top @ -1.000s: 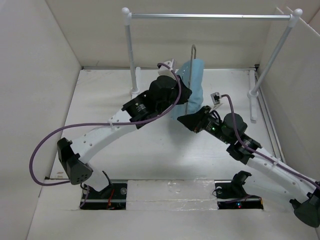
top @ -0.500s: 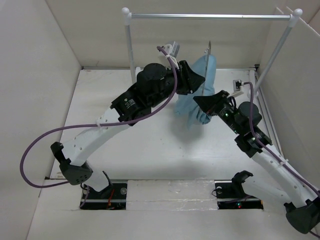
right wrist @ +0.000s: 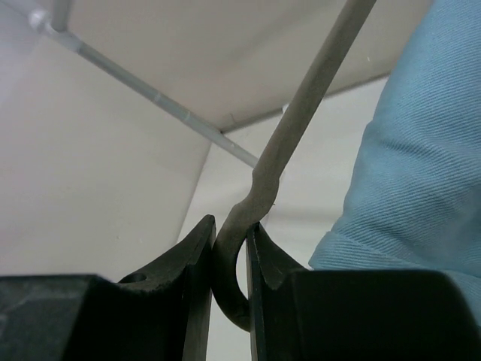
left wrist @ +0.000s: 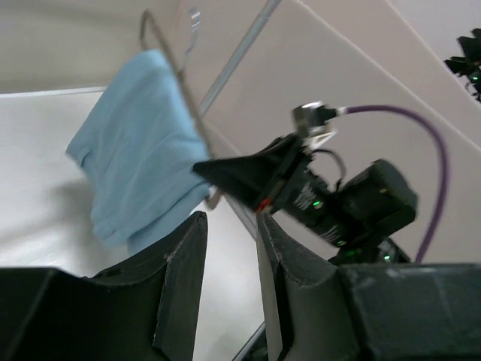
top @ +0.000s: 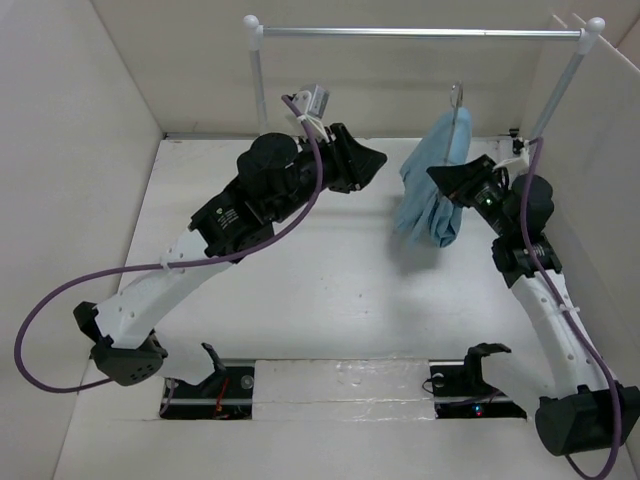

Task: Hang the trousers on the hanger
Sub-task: Hang the hanger with trousers onto the clothesline

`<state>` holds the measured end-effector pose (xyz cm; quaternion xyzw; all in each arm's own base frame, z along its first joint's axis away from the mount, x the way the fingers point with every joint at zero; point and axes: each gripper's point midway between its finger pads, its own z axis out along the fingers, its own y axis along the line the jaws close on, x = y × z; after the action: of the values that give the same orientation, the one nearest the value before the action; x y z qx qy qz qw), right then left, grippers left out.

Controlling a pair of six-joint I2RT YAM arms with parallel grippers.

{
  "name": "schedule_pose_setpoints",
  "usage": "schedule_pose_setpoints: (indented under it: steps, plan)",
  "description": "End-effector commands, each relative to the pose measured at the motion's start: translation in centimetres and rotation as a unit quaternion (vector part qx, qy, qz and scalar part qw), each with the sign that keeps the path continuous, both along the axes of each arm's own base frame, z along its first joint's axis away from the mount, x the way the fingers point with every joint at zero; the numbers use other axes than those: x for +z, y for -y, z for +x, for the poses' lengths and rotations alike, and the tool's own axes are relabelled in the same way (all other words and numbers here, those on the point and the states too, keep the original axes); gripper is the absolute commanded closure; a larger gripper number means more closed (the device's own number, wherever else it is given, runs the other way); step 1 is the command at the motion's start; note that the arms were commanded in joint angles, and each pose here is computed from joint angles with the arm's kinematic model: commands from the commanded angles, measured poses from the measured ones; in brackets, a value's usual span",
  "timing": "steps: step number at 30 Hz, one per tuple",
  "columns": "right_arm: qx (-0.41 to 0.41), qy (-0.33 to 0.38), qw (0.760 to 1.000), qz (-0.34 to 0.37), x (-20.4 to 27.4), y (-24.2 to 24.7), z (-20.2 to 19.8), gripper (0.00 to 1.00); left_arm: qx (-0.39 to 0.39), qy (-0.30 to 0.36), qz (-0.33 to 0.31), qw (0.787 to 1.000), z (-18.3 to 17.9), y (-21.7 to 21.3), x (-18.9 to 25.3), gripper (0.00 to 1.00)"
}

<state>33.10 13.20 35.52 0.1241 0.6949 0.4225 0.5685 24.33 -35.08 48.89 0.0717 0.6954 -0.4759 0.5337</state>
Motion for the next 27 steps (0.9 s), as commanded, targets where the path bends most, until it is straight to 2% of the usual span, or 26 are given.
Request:
schedule_pose_setpoints:
  steps: [1,8,16,27]
  plan:
    - [0.026,0.289,0.957,0.011,16.2,0.6,-4.6,1.0,0.027,0.011,-0.007,1.0,0.2,-2.7,0.5,0.71]
    - [-0.005,0.328,0.945,-0.001,19.5,3.6,-3.6,1.0,0.06,-0.019,0.057,0.996,0.5,-4.3,-5.6,0.67]
    - [-0.014,0.368,0.93,0.001,22.8,5.8,-0.5,1.0,0.061,-0.044,0.09,0.993,0.3,-4.7,-9.8,0.64]
    - [-0.047,0.337,0.94,0.006,20.0,10.7,4.8,1.0,0.072,-0.066,0.121,0.988,0.3,-5.3,-13.3,0.63]
